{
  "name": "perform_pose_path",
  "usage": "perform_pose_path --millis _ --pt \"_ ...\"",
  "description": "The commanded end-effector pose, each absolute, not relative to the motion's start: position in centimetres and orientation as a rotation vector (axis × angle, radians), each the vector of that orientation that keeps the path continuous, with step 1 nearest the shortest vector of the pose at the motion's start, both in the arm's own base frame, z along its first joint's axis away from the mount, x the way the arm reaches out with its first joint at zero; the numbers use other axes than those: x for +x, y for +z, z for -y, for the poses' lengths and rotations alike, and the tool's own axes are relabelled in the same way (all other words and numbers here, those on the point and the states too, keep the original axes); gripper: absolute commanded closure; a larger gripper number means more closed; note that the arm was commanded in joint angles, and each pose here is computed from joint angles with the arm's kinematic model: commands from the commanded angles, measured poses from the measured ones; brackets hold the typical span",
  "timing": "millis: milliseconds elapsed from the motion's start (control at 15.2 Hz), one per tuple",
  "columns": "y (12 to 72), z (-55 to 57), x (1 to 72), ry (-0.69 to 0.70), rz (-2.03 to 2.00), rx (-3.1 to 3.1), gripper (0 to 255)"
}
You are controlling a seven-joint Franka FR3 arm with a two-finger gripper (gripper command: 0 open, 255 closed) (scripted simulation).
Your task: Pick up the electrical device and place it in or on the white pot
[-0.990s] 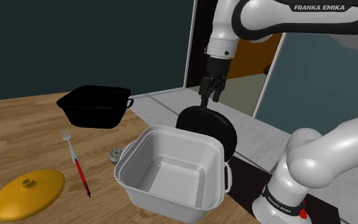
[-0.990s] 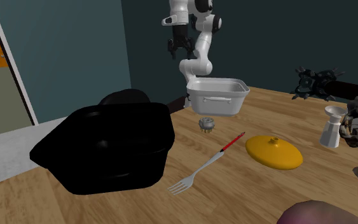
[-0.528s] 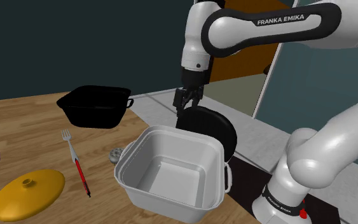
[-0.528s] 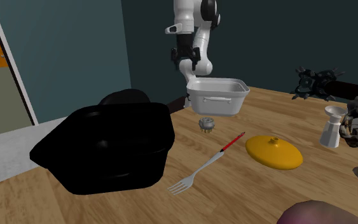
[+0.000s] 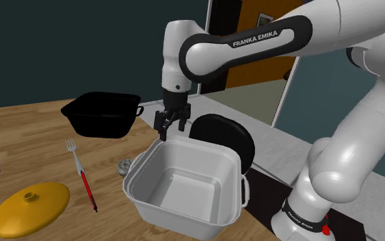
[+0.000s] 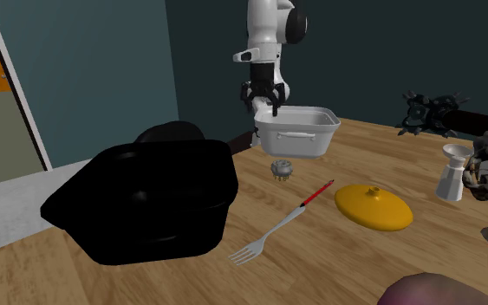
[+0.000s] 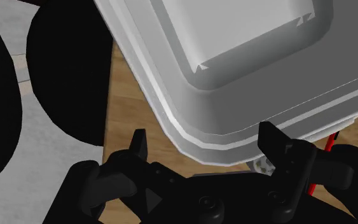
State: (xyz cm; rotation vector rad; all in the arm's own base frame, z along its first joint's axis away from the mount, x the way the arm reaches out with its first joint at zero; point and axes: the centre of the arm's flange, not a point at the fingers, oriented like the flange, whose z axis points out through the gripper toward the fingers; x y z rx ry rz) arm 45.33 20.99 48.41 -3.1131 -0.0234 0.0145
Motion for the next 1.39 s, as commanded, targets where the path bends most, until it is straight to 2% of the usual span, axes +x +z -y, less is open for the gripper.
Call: perform_pose_path --millis 0,792,1320 --pt "47.1 -22.9 46.6 0.012 0.031 -3.116 0" --pt "39.5 -33.7 55.2 0.000 0.079 -3.139 0" --pt "35.5 -33.7 55.2 0.000 0.079 -3.139 0"
